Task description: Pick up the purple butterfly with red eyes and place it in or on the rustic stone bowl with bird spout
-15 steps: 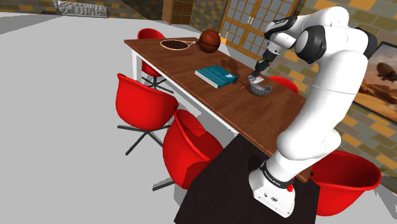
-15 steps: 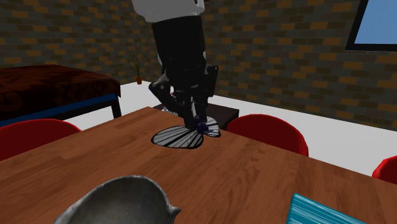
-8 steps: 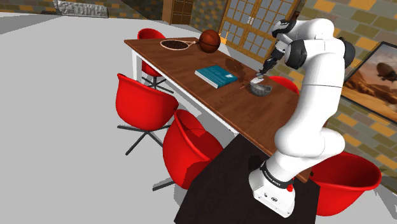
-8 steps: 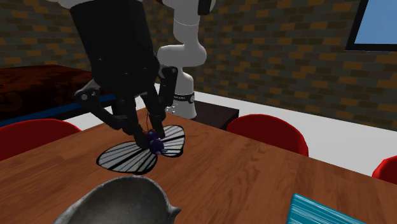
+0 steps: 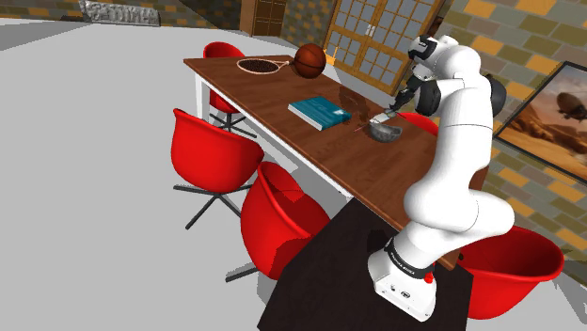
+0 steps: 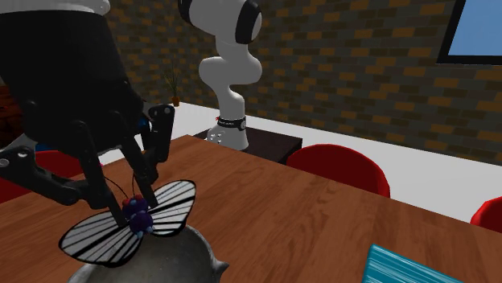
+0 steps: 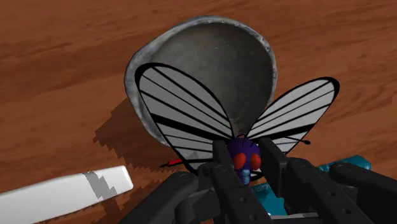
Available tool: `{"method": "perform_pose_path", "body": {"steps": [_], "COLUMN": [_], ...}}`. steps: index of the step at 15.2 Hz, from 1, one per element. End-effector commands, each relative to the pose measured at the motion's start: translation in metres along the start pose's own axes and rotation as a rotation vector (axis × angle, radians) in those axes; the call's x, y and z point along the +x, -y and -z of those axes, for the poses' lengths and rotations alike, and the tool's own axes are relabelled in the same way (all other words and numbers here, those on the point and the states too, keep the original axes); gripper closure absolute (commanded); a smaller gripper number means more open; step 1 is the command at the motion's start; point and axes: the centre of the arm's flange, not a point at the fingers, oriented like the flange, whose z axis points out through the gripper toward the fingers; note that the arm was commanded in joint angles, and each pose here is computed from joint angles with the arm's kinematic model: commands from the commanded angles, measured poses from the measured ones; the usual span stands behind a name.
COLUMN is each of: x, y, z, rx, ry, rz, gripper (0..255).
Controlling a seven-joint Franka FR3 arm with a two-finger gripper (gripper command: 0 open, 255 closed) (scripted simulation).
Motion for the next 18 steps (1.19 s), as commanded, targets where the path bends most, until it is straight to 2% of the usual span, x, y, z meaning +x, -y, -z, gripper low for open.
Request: {"method": "perform_pose_path", "body": {"steps": [1,11,18], "x": [-0.002,-0.008,-0.008], "y": [-0.004,-0.01,-0.01], "z": [-0.01,-0.062,-0.062], "rx": [0.0,0.0,0.0], "ry": [0.0,0.0,0.0], "rz": [0.001,0.001,0.001], "gripper": [255,255,255]}}
